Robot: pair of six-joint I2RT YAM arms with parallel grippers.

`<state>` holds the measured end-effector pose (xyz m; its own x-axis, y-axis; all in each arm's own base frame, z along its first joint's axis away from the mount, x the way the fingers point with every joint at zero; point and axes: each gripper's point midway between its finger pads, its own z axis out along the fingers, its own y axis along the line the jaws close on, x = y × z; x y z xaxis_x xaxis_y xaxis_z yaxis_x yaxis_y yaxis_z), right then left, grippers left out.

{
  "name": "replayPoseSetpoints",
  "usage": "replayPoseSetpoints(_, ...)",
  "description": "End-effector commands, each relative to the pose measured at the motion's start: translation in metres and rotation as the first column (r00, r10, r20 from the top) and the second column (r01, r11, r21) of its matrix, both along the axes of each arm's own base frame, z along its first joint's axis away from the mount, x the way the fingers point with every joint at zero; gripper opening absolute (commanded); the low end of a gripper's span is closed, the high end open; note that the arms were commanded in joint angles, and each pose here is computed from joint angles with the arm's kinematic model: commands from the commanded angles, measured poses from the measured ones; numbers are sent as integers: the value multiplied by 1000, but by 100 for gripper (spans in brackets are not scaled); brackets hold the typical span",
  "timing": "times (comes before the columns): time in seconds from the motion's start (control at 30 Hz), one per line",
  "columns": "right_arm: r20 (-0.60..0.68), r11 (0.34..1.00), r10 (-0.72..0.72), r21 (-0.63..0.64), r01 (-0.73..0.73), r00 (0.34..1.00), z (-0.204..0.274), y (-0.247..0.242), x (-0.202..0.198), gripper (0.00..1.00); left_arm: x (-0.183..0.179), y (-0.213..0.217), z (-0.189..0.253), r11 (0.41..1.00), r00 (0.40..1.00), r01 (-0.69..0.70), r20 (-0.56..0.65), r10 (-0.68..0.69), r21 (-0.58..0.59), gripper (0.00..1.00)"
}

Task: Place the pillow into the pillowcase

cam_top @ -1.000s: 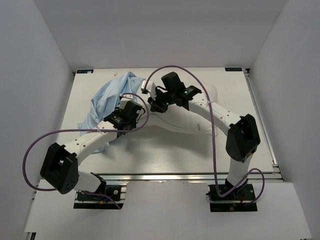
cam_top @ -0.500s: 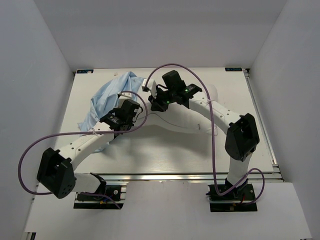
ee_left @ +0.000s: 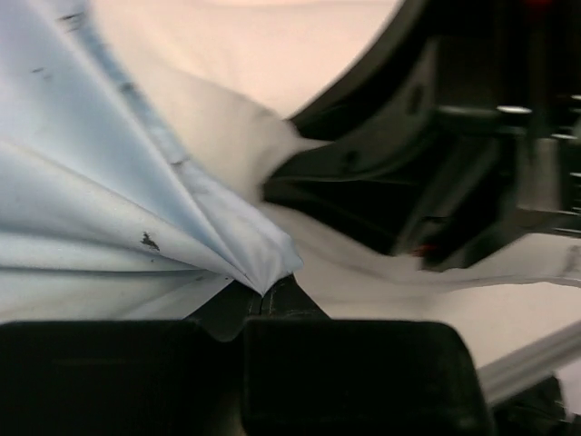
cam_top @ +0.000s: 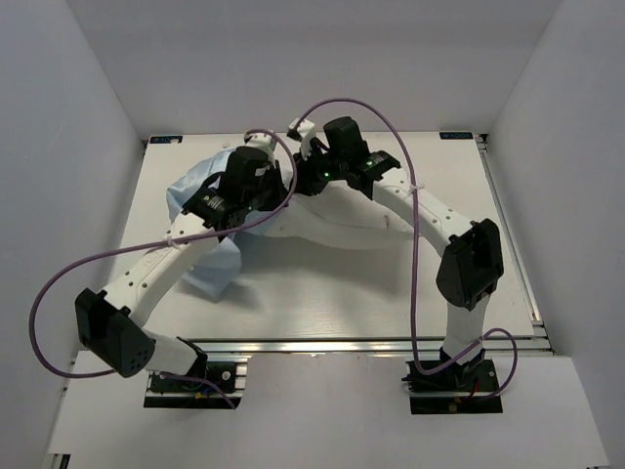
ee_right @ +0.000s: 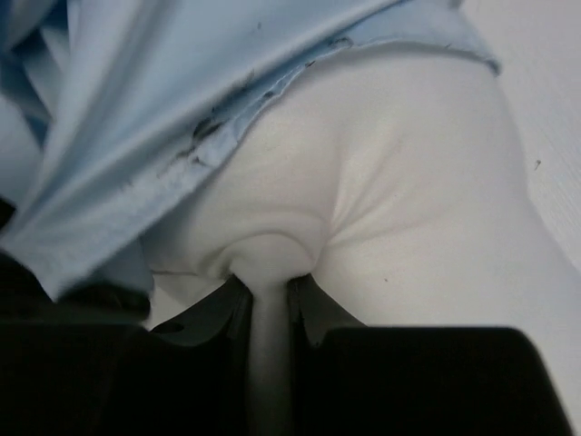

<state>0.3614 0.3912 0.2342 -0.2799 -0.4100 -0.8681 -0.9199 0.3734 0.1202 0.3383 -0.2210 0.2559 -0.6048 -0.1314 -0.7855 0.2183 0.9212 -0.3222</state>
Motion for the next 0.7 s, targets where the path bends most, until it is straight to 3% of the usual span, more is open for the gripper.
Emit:
replayPoseSetpoints(0.0,53,925,-2,381,-18,999,129,35,-7,0,-4,-60,85,942,973,216,137,-186,-257,0)
replayPoseSetpoints(0.07,73,884,-63,466,22,995,163,22,10,0,-1,-64,104,935,970,223,160,-184,-275,0)
replayPoseSetpoints(0.2,-4,848,-86,524,75,996,175,8,17,0,5,-72,112,925,970,228,158,-187,-304,0)
replayPoseSetpoints(0.43,-108,819,89,574,-11,990,181,-13,-38,0,17,-90,153,889,962,256,187,-197,-379,0)
replayPoseSetpoints(0.5,-134,807,143,589,-37,981,189,-21,-50,0,14,-88,183,873,957,268,221,-190,-408,0)
replayPoseSetpoints(0.67,-149,796,204,600,-75,967,212,-44,-90,0,-2,-73,217,829,976,195,184,-113,-524,0)
